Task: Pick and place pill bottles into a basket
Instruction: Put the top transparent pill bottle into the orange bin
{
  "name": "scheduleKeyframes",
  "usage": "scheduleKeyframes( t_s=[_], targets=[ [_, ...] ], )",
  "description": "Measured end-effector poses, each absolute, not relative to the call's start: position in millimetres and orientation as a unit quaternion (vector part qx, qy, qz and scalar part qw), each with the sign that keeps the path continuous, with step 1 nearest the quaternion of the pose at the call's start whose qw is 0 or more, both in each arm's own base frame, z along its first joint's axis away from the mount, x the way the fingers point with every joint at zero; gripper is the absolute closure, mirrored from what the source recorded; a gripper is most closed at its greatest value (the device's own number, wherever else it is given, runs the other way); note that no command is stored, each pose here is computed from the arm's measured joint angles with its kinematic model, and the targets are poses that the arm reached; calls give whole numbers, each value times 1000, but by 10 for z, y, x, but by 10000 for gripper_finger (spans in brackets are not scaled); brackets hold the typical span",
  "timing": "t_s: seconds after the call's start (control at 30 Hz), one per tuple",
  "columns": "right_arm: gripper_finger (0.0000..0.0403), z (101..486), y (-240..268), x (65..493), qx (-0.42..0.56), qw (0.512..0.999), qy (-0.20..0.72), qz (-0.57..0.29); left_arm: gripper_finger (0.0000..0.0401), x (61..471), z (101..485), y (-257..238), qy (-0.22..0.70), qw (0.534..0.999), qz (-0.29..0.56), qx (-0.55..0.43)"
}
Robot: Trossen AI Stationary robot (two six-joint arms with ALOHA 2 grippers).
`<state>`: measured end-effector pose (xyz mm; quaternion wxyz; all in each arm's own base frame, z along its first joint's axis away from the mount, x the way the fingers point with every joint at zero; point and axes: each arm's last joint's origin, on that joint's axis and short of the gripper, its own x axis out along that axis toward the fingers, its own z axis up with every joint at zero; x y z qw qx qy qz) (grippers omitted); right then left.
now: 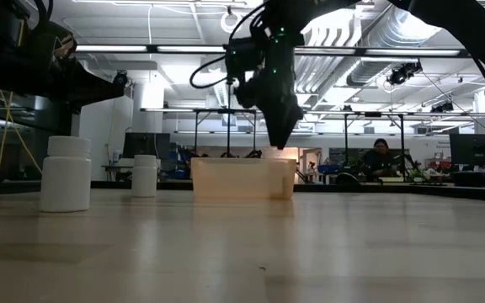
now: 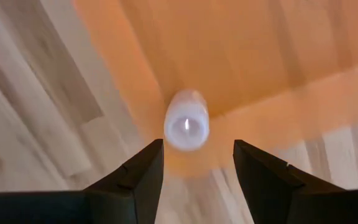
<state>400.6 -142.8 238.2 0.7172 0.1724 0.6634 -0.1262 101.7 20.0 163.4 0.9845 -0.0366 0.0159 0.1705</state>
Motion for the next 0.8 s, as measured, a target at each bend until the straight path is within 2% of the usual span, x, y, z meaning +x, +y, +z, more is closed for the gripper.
scheduleKeyframes(
  t_s=[0.27,0.43,0.63,0.73,0.8],
  targets=[
    [218,2808,-1090,3944,184,679,697,-139,339,1017,1634,200,16,985,170,-37],
    [220,2945,-693,3874,171,688,697,-106,339,1017,1628,200,19,985,170,-37],
    [220,3017,-227,3607,98,694,693,-169,339,1017,1626,199,20,985,170,-37],
    [220,2998,11,3422,66,717,665,-196,339,1017,1627,200,20,984,170,-37],
    [222,2935,165,3290,72,739,644,-184,339,1017,1627,200,20,985,170,-37]
  ],
)
